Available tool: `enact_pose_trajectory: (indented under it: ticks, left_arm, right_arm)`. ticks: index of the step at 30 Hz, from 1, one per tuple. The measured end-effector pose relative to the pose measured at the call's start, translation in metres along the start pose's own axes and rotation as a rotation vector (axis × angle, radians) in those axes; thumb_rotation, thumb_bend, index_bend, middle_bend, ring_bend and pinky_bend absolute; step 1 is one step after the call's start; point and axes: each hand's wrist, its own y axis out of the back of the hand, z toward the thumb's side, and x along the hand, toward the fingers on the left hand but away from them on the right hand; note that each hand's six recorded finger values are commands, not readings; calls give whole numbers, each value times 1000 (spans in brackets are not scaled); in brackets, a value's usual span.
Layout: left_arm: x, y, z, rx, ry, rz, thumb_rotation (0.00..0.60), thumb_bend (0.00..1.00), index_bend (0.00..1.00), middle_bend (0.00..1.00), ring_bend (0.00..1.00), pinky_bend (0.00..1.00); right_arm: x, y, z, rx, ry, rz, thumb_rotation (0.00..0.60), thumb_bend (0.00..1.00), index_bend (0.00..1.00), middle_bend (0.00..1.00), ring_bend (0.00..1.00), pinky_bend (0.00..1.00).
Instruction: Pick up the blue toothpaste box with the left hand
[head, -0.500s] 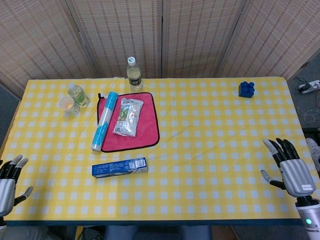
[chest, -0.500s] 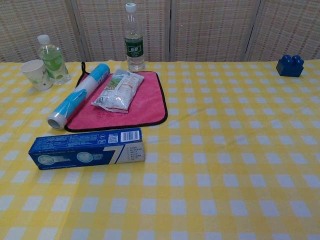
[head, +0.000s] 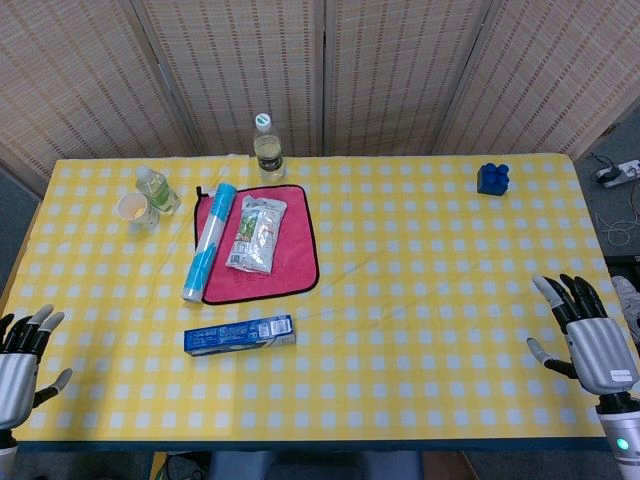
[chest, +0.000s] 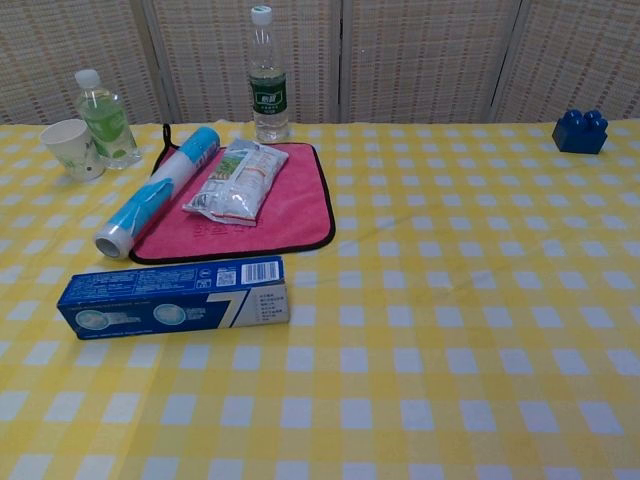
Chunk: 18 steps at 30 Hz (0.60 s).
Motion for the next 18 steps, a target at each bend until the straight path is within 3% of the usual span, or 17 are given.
enact_pose_trajectory:
  ticks: [9,18]
  left_arm:
    - [26,11,34,-9,-137,16,600,204,206,155,168,75]
    - [48,8,95,-26,-341,-66,600,204,182,148,168,74]
  right_arm:
    - [0,13,-1,19,-6,-37,600,263,71,123,0,0]
    - [4,14,-5,15,-24,-41,600,264,71,123,0,0]
